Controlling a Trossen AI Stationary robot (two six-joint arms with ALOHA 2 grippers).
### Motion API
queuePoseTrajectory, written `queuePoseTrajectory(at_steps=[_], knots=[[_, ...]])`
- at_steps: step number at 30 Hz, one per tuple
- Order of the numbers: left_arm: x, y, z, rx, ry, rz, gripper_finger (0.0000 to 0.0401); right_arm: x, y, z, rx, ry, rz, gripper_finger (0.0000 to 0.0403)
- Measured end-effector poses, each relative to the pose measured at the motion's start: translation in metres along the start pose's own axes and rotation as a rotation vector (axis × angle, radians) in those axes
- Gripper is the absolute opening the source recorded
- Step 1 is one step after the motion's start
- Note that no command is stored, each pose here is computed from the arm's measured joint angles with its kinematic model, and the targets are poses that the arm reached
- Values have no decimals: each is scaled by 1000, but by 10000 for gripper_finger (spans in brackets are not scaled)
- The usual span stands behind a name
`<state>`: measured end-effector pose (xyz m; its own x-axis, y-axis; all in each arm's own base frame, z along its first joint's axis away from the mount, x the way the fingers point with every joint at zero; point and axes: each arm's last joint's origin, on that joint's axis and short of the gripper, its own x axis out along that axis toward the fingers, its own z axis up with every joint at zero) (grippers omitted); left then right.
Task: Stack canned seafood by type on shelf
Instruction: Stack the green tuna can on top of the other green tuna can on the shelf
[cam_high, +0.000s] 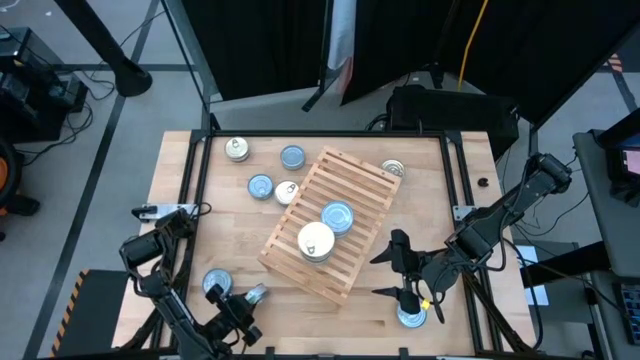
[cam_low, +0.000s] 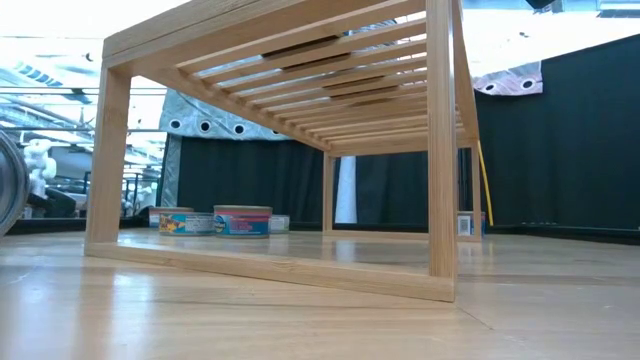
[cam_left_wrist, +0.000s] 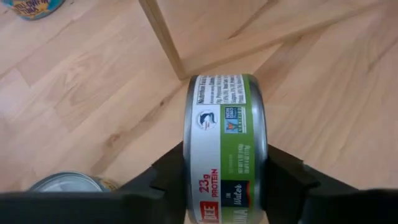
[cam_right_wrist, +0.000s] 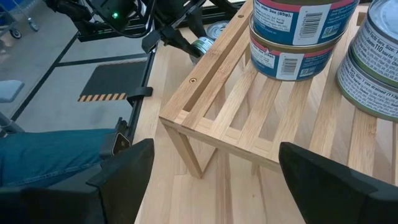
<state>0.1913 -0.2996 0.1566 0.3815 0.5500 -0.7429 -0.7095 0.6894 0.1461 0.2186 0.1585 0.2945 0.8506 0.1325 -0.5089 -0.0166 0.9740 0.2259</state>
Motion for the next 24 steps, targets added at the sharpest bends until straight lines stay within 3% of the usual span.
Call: queuePoseTrajectory(at_steps=[5,11,17,21,24], knots=[[-12,-3,0,39,8,-33,145,0,0,0,-2,0,0,336],[-66,-23,21,187,27,-228,145,0,0,0,-11,-2,-4,336],[-128,-30,79,422,-211,-392,145,0,0,0,-14,-3,-4,336],[-154,-26,131,561,-393,-395,145,0,0,0,-4,-4,-2,336],[-165,-20,166,687,-535,-340,145,0,0,0,-5,-4,0,336]])
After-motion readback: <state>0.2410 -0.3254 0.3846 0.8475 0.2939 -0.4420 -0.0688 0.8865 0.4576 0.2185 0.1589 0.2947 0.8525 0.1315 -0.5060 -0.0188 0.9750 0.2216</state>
